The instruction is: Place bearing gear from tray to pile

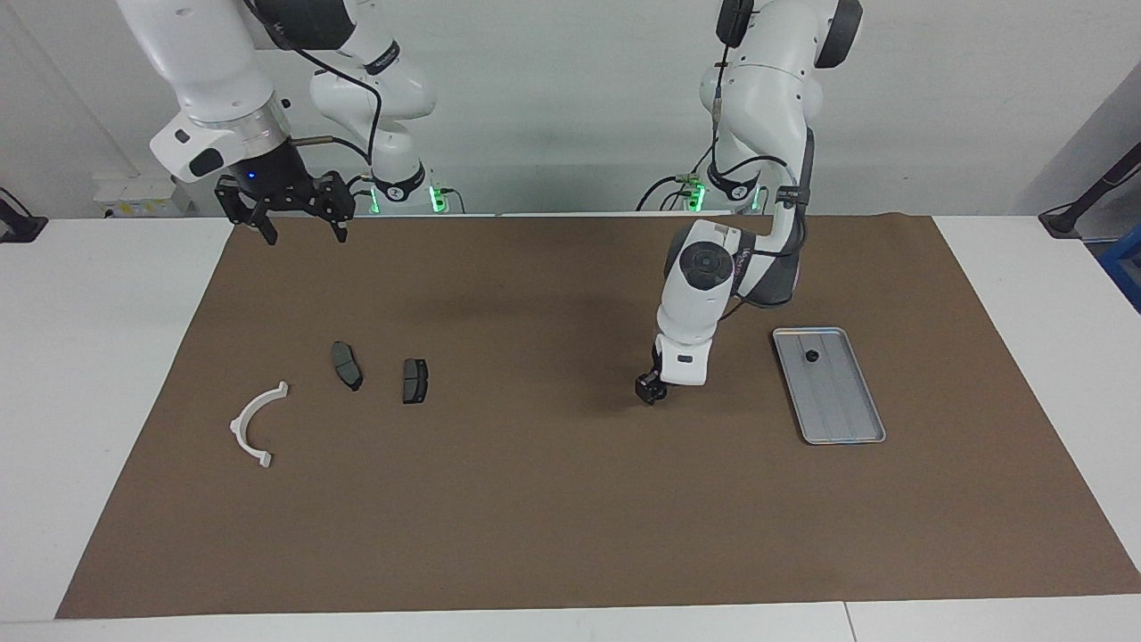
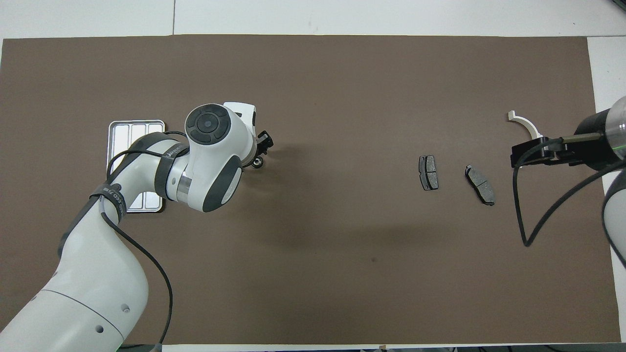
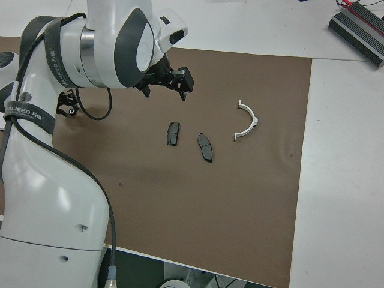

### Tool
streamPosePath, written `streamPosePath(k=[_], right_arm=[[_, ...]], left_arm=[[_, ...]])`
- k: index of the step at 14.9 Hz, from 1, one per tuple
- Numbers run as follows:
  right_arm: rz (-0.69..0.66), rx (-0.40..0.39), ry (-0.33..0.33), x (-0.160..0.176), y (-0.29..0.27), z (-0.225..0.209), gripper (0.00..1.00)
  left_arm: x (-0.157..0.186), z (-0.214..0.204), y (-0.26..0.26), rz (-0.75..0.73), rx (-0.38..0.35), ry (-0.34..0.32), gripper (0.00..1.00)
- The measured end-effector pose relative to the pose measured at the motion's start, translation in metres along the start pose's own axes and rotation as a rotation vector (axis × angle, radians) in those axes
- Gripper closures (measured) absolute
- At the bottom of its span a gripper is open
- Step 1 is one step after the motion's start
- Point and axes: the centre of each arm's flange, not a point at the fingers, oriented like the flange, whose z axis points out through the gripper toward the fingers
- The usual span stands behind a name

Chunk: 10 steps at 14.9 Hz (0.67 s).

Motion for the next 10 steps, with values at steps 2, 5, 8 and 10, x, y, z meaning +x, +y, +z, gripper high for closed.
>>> streamPosePath(k=[2,5,8,10], right_arm=[[0.059,0.001,0.007,0.001,-0.022,0.014,0.0],[0.204,0.006,0.018,-0.002,-0.084,0.046,0.0],[0.335,0.014,0.024,-0.005,-0.165,0.091,0.0],[0.395,0.023,0.028,-0.002,-0.214,0.13,0.0]], left_arm=[[0.022,-0.019,-0.025,0.061,0.034,-0.014,0.0],[0.061,-0.049,-0.104,0.23,0.071,-0.048,0.0],[0.09,-0.055,-0.172,0.361,0.076,-0.072,0.0],[0.106,-0.052,-0.199,0.435,0.076,-0.088,0.0]])
